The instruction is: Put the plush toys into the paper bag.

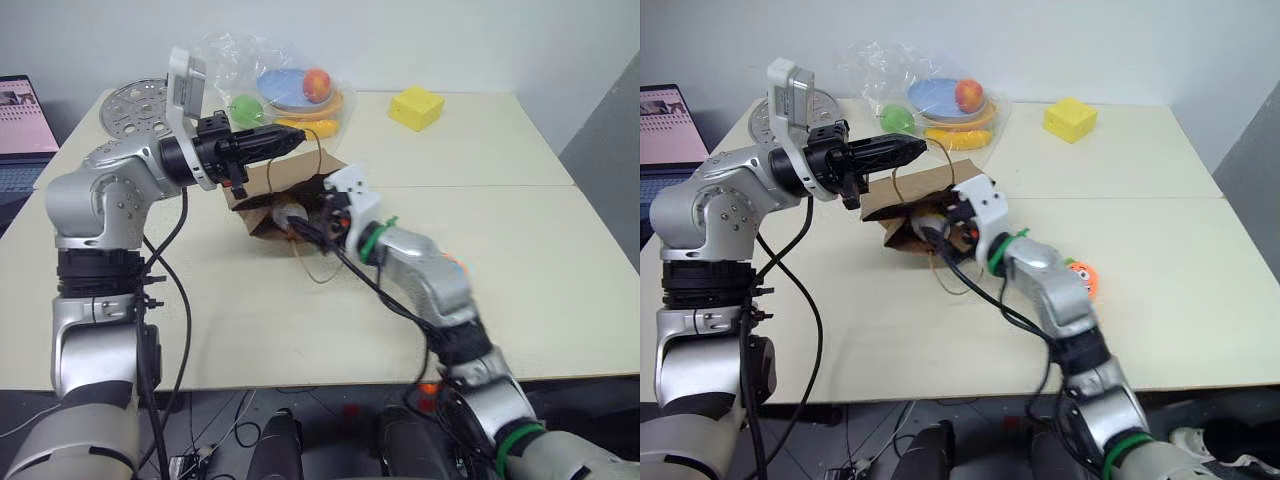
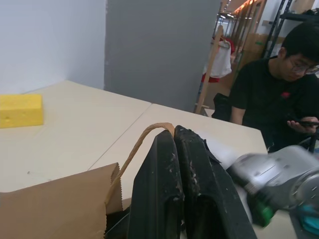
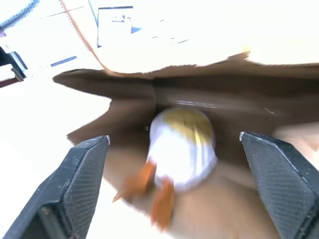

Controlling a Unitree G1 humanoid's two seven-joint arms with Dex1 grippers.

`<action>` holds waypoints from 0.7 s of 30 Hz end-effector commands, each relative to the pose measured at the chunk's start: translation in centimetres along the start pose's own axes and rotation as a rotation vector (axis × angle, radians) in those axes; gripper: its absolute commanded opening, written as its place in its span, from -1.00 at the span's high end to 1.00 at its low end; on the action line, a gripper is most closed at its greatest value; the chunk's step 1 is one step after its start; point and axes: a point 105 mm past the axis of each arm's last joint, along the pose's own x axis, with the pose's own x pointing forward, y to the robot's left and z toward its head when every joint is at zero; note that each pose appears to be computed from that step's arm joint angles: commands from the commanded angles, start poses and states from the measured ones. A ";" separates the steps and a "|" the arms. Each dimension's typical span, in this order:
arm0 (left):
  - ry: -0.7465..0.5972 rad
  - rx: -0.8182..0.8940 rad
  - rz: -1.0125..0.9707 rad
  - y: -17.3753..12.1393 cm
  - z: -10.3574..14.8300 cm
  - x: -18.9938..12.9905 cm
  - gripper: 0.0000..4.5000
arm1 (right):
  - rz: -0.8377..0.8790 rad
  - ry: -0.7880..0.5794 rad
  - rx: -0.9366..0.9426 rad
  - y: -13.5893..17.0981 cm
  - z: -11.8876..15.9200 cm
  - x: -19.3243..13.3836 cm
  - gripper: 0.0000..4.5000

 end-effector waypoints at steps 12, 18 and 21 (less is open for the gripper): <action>-0.015 0.034 -0.020 0.0 0.4 0.3 1.00 | -0.626 0.237 -0.126 -5.4 -4.6 -15.5 -0.99; -0.007 0.040 -0.033 0.0 0.4 0.7 1.00 | -0.608 0.298 -0.065 -4.5 -7.5 -15.0 -0.99; -0.004 0.042 -0.040 -0.1 0.5 0.8 1.00 | -0.631 0.302 -0.041 -4.8 -8.1 -15.2 -0.82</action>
